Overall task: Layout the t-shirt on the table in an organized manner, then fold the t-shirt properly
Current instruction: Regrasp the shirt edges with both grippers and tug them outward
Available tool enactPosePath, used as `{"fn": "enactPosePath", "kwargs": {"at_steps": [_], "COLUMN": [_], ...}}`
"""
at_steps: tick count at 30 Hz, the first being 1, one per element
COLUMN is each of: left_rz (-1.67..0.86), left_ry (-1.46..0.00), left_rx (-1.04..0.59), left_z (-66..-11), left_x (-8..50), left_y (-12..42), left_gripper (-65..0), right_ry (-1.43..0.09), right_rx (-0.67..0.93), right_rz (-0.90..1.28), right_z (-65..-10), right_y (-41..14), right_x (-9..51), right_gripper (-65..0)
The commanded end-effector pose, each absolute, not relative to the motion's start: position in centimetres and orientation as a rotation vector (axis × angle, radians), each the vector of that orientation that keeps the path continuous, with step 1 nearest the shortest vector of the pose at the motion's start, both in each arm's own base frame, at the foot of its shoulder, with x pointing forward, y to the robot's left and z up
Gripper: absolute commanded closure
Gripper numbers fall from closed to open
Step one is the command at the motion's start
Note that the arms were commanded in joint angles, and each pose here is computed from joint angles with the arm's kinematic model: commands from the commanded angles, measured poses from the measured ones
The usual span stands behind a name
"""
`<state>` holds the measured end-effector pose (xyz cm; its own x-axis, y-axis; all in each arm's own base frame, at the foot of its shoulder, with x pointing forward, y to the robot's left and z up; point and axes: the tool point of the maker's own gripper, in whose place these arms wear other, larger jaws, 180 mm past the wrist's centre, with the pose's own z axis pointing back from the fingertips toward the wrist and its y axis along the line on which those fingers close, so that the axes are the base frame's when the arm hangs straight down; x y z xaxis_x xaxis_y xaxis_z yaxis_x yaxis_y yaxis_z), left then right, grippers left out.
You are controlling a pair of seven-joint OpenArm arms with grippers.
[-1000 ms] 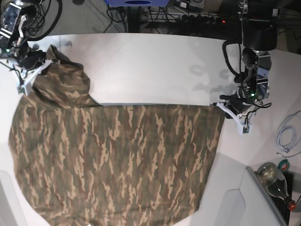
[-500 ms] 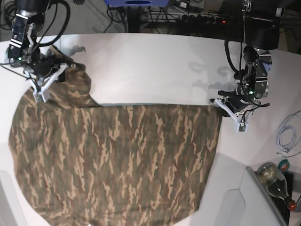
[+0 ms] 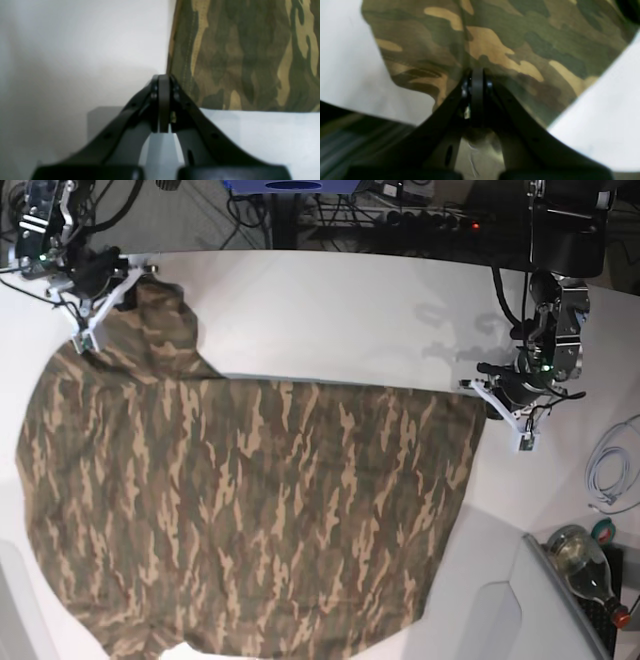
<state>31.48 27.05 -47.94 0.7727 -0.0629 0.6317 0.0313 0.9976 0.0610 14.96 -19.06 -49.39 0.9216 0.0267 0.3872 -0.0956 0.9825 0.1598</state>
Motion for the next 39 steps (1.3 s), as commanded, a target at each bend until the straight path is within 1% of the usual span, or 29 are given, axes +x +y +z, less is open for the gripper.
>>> {"fn": "enactPosePath", "kwargs": {"at_steps": [1, 4, 7, 9, 11, 14, 15, 16, 17, 18, 19, 20, 21, 22, 23, 25, 28, 31, 33, 36, 39], "left_rz": [-0.064, -0.057, 0.023, 0.079, 0.144, 0.249, 0.276, 0.298, 0.327, 0.368, 0.402, 0.439, 0.475, 0.506, 0.545, 0.57, 0.517, 0.473, 0.437, 0.421, 0.426], "left_ry": [-0.741, -0.83, -0.951, -0.992, -0.988, -0.937, -0.922, -0.913, -0.911, -0.914, -0.922, -0.928, -0.931, -0.93, -0.924, -0.927, -0.917, -0.891, -0.855, -0.818, -0.801], "left_rx": [0.054, 0.043, 0.026, 0.032, 0.039, 0.049, 0.052, 0.053, 0.042, 0.013, -0.02, -0.056, -0.089, -0.119, -0.148, -0.207, -0.264, -0.291, -0.297, -0.32, -0.328], "left_z": [-46.2, -43.6, -40.1, -39.0, -39.3, -41.5, -42.2, -42.6, -42.9, -43.1, -43.1, -43.1, -43.2, -43.4, -43.7, -44.1, -44.9, -46.0, -47.1, -48.2, -48.7], "left_x": [32.7, 33.0, 32.9, 31.9, 30.6, 28.8, 28.3, 27.9, 27.7, 27.5, 27.6, 27.6, 27.6, 27.6, 27.5, 28.3, 29.3, 29.8, 29.9, 30.1, 30.2], "left_y": [27.3, 26.5, 26.0, 26.5, 27.3, 28.9, 29.4, 29.7, 29.8, 29.8, 29.7, 29.7, 29.9, 30.1, 30.4, 30.4, 29.2, 27.7, 26.4, 24.8, 24.4], "left_gripper": [0.0, 0.0, 0.0, 0.0, 0.0, 0.0, -3.9, -15.1, -25.8, -35.7, -43.6, -50.0, -54.8, -57.3, -56.9, -54.6, -48.1, -43.3, -41.8, -42.0, -41.5], "right_ry": [-0.448, -0.512, -0.565, -0.592, -0.611, -0.626, -0.626, -0.627, -0.635, -0.638, -0.64, -0.641, -0.643, -0.651, -0.653, -0.653, -0.658, -0.691, -0.72, -0.741, -0.744], "right_rx": [0.162, 0.156, 0.141, 0.131, 0.121, 0.111, 0.11, 0.11, 0.11, 0.11, 0.11, 0.109, 0.107, 0.106, 0.106, 0.107, 0.106, 0.086, 0.076, 0.046, 0.042], "right_rz": [0.068, 0.074, 0.06, 0.037, 0.018, 0.016, 0.017, 0.017, 0.018, 0.018, 0.018, 0.014, 0.006, 0.006, 0.003, 0.003, 0.002, -0.03, -0.089, -0.213, -0.313], "right_z": [-48.1, -46.5, -44.9, -44.2, -43.7, -43.4, -43.4, -43.4, -43.2, -43.1, -43.1, -43.1, -43.1, -42.9, -42.9, -42.9, -42.9, -42.4, -42.2, -42.3, -43.2], "right_y": [-19.5, -19.1, -19.1, -19.4, -19.8, -20.2, -20.2, -20.2, -20.2, -20.3, -20.3, -20.4, -20.6, -20.6, -20.7, -20.7, -20.7, -21.8, -22.7, -25.5, -27.8], "right_x": [16.0, 17.2, 18.1, 18.5, 18.7, 19.3, 19.3, 19.4, 19.7, 19.8, 19.8, 19.8, 19.8, 20.0, 20.2, 20.2, 20.3, 20.6, 20.8, 20.8, 20.6], "right_gripper": [-0.8, -0.8, -1.1, -1.4, -1.5, -2.4, -4.4, -8.0, -12.9, -18.6, -23.7, -29.0, -33.0, -36.6, -38.7, -39.0, -39.0, -39.0, -39.3, -39.6, -39.8]}}
